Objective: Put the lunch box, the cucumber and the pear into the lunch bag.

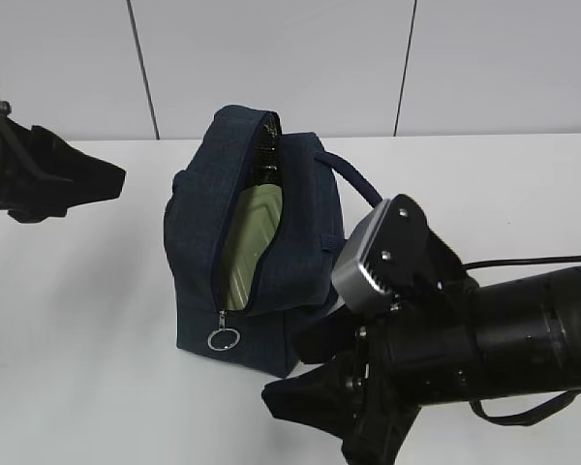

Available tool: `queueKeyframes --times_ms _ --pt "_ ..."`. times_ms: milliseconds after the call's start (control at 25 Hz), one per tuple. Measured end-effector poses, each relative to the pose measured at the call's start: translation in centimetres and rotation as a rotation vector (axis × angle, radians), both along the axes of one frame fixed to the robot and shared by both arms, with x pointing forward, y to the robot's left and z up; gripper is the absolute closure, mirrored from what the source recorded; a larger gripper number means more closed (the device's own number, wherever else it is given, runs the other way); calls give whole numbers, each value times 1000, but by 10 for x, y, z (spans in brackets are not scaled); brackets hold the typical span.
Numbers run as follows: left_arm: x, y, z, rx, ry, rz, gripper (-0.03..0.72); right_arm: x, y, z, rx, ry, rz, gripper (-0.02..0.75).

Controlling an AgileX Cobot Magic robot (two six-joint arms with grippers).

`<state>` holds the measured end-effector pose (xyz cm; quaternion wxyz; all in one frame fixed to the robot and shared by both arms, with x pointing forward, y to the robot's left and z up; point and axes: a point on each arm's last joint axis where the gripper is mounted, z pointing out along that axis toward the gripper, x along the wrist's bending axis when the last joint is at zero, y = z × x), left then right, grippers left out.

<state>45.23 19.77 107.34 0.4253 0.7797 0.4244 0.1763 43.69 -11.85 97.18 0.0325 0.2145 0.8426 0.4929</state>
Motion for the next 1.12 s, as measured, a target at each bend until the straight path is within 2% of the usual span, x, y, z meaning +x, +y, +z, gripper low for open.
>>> queueKeyframes --times_ms 80,240,440,640,1120 --pt "0 0 0 0 -1 1 346 1 2 -7 -4 25 13 321" --pt "0 0 0 0 -1 1 346 0 4 -11 5 45 30 396" --pt "0 0 0 0 -3 2 346 -5 8 -6 79 77 87 432" --pt "0 0 0 -1 -3 2 346 -10 11 -1 134 98 136 435" --pt "0 0 0 0 0 0 346 -10 11 -1 135 101 134 437"
